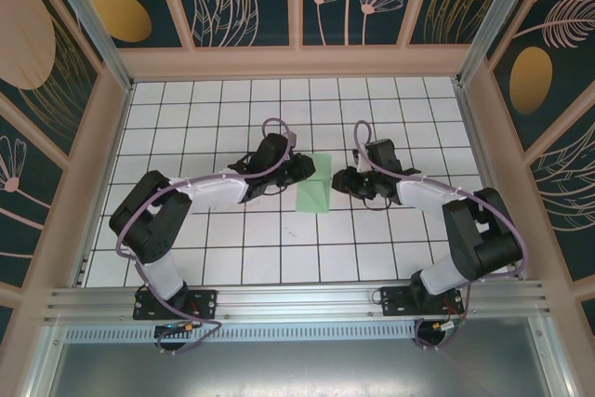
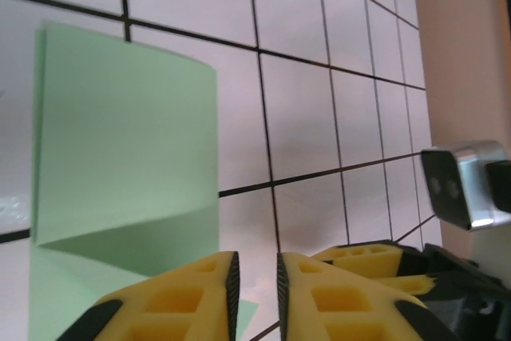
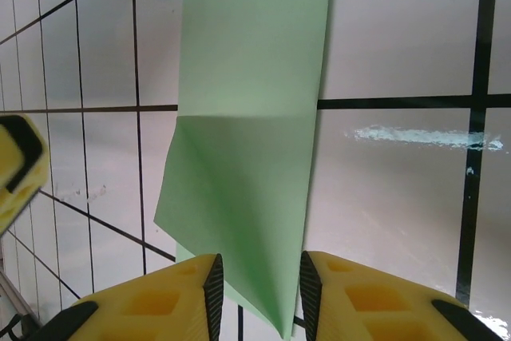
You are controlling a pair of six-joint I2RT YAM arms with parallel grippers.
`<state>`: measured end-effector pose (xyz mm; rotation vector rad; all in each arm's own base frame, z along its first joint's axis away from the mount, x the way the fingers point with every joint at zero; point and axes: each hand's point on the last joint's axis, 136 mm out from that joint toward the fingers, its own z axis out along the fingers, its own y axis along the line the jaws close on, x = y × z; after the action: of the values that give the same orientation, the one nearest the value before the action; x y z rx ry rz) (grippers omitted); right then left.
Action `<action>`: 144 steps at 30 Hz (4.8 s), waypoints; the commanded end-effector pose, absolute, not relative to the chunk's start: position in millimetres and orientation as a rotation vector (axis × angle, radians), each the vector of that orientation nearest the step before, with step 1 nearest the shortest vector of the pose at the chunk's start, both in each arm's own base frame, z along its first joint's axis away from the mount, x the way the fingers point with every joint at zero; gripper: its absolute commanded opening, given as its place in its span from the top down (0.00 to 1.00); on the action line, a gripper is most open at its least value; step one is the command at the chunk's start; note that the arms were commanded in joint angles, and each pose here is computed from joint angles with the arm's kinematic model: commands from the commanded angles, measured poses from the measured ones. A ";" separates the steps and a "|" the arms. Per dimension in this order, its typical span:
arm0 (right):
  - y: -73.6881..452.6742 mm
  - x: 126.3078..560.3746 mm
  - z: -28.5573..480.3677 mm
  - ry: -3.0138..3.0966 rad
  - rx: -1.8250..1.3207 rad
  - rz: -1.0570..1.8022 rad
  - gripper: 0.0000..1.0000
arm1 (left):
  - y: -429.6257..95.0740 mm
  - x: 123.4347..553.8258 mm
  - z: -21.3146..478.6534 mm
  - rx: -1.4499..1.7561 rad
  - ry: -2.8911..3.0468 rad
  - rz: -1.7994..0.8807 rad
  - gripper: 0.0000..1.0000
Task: Fold a paper plane with a square sheet of paper (pick it up from the middle)
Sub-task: Fold the triangle a second time at the center of the table.
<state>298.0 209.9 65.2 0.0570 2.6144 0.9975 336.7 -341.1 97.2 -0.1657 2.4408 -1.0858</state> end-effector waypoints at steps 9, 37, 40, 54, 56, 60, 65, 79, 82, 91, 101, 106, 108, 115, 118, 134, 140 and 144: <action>190.5 312.7 109.7 2.396 0.066 0.888 0.66 | -332.9 321.9 85.8 -0.195 2.452 -1.146 0.89; 251.9 273.1 146.6 2.313 -0.336 1.105 0.84 | -232.0 335.6 181.5 -0.270 1.933 -0.814 0.02; 272.3 264.3 136.3 2.357 -0.417 1.135 0.84 | -233.9 328.0 182.6 -0.259 1.894 -0.899 0.01; 256.7 307.8 43.2 2.638 -0.229 0.900 0.87 | -305.8 319.6 131.4 0.006 2.195 -1.068 0.25; 250.9 308.2 33.6 2.662 -0.193 0.920 0.87 | -313.6 319.8 121.4 -0.005 2.233 -1.092 0.31; 244.1 301.6 21.1 2.687 -0.133 0.984 0.86 | -336.0 321.9 105.2 0.019 2.306 -1.149 0.46; 237.4 296.8 11.8 2.711 -0.087 0.987 0.85 | -359.4 325.3 80.2 0.021 2.409 -1.167 0.60; 237.5 302.6 34.0 2.660 -0.072 1.029 0.83 | -357.0 331.6 18.5 -0.123 2.601 -1.028 0.78; 241.6 297.6 52.4 2.612 -0.083 1.083 0.82 | -351.8 328.4 13.1 -0.135 2.617 -1.004 0.78; 256.8 265.4 48.3 2.652 -0.169 1.178 0.86 | -353.1 326.1 12.7 -0.117 2.626 -1.008 0.78; 248.3 255.0 14.5 2.773 -0.141 1.105 0.89 | -350.3 324.3 7.6 -0.124 2.642 -0.991 0.78; 230.5 245.9 -10.8 2.880 -0.074 0.979 0.89 | -347.0 325.1 5.1 -0.132 2.647 -0.963 0.78; 222.9 240.6 -19.2 2.918 -0.053 0.921 0.89 | -344.2 324.3 0.9 -0.138 2.659 -0.940 0.78; 216.9 227.2 -12.0 2.923 -0.065 0.934 0.89 | -330.1 323.5 -11.2 -0.167 2.692 -0.827 0.80; 220.9 216.5 -7.2 2.909 -0.094 1.041 0.88 | -327.2 321.7 -17.0 -0.179 2.705 -0.810 0.81; 209.8 229.9 22.6 2.861 -0.062 0.991 0.87 | -330.5 319.3 -16.5 -0.170 2.701 -0.844 0.81; 238.1 251.4 62.2 2.701 -0.111 1.201 0.86 | -332.3 319.6 -15.8 -0.160 2.702 -0.854 0.80; 250.5 263.4 55.5 2.722 -0.121 1.207 0.88 | -332.4 321.5 -13.9 -0.162 2.695 -0.850 0.80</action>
<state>253.7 237.9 51.4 -0.1092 2.7364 1.1567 331.3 -352.5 18.4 -0.1235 2.5917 -0.9893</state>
